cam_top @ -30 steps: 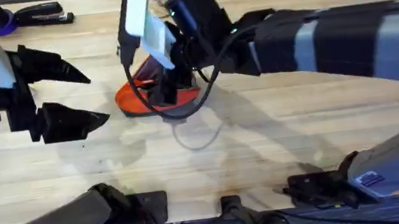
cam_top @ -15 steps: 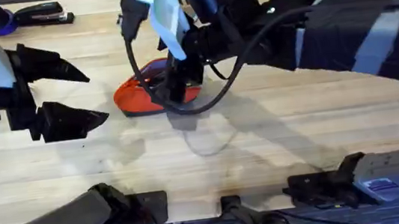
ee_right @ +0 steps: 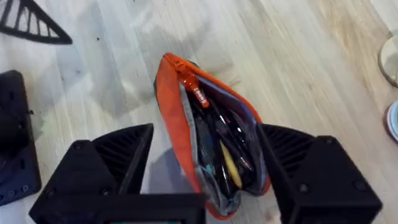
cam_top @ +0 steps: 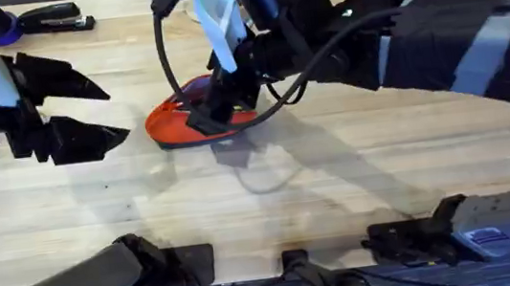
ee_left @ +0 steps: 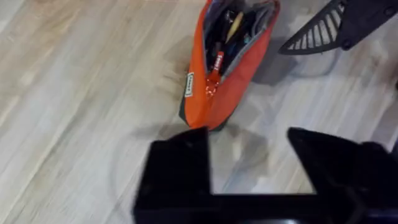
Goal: Unzip the bag, pick up the pens from the table one at a time and place them inside, then zip the bag closed.
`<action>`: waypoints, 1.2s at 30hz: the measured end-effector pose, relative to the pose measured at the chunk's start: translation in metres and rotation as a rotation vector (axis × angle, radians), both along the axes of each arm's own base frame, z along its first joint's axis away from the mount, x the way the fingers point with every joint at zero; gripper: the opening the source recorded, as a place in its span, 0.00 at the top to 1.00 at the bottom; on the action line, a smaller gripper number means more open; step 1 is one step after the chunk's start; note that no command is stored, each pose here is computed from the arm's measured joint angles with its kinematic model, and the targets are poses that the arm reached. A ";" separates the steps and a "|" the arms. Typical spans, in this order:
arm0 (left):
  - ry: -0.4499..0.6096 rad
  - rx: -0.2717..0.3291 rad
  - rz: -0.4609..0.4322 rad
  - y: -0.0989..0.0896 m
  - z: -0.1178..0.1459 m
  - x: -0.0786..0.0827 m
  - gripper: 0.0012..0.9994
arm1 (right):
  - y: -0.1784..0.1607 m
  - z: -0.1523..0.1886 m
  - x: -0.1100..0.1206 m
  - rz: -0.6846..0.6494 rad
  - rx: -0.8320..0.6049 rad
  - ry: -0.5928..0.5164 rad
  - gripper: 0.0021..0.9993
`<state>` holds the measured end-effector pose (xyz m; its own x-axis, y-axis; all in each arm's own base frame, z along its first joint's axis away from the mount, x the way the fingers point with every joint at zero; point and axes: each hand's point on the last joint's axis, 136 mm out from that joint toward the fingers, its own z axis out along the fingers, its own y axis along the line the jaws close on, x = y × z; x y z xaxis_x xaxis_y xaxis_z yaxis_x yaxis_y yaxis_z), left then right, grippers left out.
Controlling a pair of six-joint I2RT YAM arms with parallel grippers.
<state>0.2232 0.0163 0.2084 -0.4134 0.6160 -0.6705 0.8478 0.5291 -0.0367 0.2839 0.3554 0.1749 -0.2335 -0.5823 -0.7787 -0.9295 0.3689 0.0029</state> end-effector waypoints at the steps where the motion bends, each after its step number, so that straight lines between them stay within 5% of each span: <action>1: -0.008 0.006 -0.002 0.001 0.000 0.001 0.16 | 0.000 0.000 0.000 -0.001 0.000 0.001 0.00; 3: -0.011 0.008 0.001 0.002 0.000 0.002 0.02 | 0.000 0.000 0.000 -0.002 0.001 0.002 0.00; 19: -0.001 0.030 -0.005 0.004 -0.003 0.001 0.01 | 0.000 0.000 0.000 -0.005 0.002 0.005 0.00; 36: -0.179 0.114 -0.245 0.011 -0.015 -0.008 0.01 | 0.000 0.000 0.000 -0.005 0.002 0.005 0.00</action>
<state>0.2156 0.0269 0.1936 -0.1251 0.7579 -0.6403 0.9382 0.3002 0.1721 0.2839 0.3554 0.1749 -0.2402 -0.5796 -0.7787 -0.9278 0.3731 0.0085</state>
